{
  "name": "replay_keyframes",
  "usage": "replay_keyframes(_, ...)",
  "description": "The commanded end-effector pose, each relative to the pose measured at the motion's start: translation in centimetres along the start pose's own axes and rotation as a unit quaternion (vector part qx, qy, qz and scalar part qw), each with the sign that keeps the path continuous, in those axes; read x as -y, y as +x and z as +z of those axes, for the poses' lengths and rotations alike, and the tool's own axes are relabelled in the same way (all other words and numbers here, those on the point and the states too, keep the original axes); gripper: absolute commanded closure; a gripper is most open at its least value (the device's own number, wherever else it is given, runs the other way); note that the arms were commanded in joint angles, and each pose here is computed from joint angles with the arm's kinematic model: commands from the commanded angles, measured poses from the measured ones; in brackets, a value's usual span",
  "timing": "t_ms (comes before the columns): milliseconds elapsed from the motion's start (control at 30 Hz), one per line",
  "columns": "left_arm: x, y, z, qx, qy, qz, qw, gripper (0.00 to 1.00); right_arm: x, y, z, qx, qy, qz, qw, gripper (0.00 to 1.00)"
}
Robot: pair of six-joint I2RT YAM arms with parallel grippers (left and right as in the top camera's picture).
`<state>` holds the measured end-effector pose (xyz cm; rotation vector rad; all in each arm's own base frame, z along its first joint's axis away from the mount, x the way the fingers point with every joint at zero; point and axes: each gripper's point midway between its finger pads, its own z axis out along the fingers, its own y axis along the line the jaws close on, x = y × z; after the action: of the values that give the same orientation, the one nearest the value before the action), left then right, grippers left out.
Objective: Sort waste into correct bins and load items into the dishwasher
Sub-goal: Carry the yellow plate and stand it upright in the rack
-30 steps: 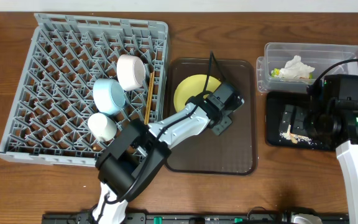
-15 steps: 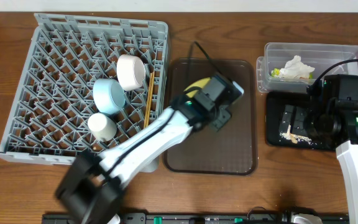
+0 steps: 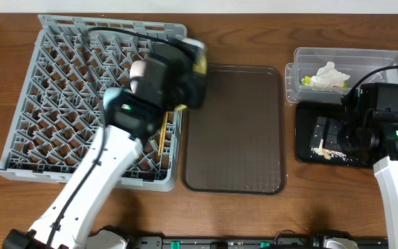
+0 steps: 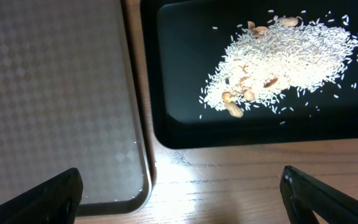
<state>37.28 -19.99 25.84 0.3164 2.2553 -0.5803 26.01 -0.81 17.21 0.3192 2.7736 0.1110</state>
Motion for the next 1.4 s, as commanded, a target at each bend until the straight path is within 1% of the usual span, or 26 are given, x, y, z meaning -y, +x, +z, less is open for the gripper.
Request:
replay_keyframes(0, -0.6, -0.8, -0.7, -0.004, 0.071, -0.075, 0.995, 0.94, 0.2, -0.5, -0.6, 0.013, 0.002, -0.001, 1.000, 0.01)
replay_keyframes(167, -2.0, -1.9, -0.8, -0.002, 0.139, -0.117, 0.983, 0.94, 0.2, -0.5, -0.6, 0.013, 0.002, -0.001, 1.000, 0.01)
replay_keyframes(233, -2.7, -2.2, -0.7, -0.006, 0.165, -0.154, 0.974, 0.94, 0.2, -0.5, -0.6, 0.013, 0.002, -0.001, 1.000, 0.01)
replay_keyframes(333, -3.2, -2.5, -0.5, -0.009, 0.192, -0.177, 0.965, 0.94, 0.2, -0.5, -0.6, 0.013, 0.002, -0.001, 1.000, 0.01)
replay_keyframes(400, -3.8, -2.4, -0.2, -0.013, 0.190, -0.194, 0.962, 0.94, 0.2, -0.5, -0.6, 0.013, 0.002, -0.001, 1.000, 0.01)
replay_keyframes(567, -5.0, -1.8, 0.9, -0.022, 0.178, -0.206, 0.962, 0.94, 0.2, -0.5, -0.6, 0.012, 0.002, -0.001, 1.000, 0.01)
replay_keyframes(700, -6.4, -1.1, 2.1, -0.029, 0.146, -0.219, 0.964, 0.94, 0.2, -0.5, -0.6, 0.012, 0.002, -0.001, 1.000, 0.01)
replay_keyframes(767, -7.0, -0.7, 2.6, -0.033, 0.133, -0.220, 0.966, 0.91, 0.2, -0.5, -0.6, 0.012, 0.002, -0.001, 1.000, 0.01)
replay_keyframes(833, -7.7, -0.3, 2.9, -0.035, 0.112, -0.217, 0.969, 0.83, 0.2, -0.4, -0.6, 0.011, 0.003, -0.001, 1.000, 0.01)
replay_keyframes(900, -8.3, 0.1, 3.0, -0.037, 0.094, -0.200, 0.975, 0.72, 0.2, -0.4, -0.6, 0.010, 0.003, -0.001, 1.000, 0.01)
replay_keyframes(933, -8.6, 0.3, 3.1, -0.038, 0.086, -0.191, 0.977, 0.65, 0.2, -0.4, -0.6, 0.010, 0.003, -0.001, 1.000, 0.01)
replay_keyframes(967, -8.8, 0.5, 3.1, -0.039, 0.079, -0.184, 0.979, 0.53, 0.2, -0.4, -0.6, 0.010, 0.003, -0.001, 1.000, 0.01)
replay_keyframes(1000, -9.3, 0.8, 3.1, -0.043, 0.065, -0.177, 0.981, 0.50, 0.2, -0.4, -0.6, 0.011, 0.003, -0.001, 1.000, 0.01)
replay_keyframes(1067, -10.0, 1.3, 3.0, -0.049, 0.039, -0.170, 0.983, 0.47, 0.2, -0.4, -0.6, 0.011, 0.003, -0.001, 1.000, 0.01)
replay_keyframes(1100, -10.3, 1.6, 2.8, -0.052, 0.026, -0.166, 0.984, 0.44, 0.2, -0.5, -0.6, 0.012, 0.002, -0.001, 1.000, 0.01)
replay_keyframes(1167, -11.0, 1.9, 2.1, -0.055, -0.005, -0.150, 0.987, 0.43, 0.1, -0.7, -0.6, 0.018, 0.001, -0.001, 1.000, 0.01)
replay_keyframes(1233, -11.8, 2.1, 0.9, -0.054, -0.043, -0.133, 0.989, 0.37, -0.1, -1.4, -0.7, 0.031, -0.005, -0.003, 0.999, 0.01)
replay_keyframes(1300, -12.8, 2.0, -0.7, -0.047, -0.092, -0.129, 0.986, 0.32, -1.0, -2.6, -0.8, 0.054, -0.029, -0.008, 0.998, 0.01)
replay_keyframes(1367, -13.4, 2.0, -2.4, -0.040, -0.129, -0.125, 0.983, 0.29, -2.9, -4.3, -1.2, 0.090, -0.078, -0.046, 0.992, 0.01)
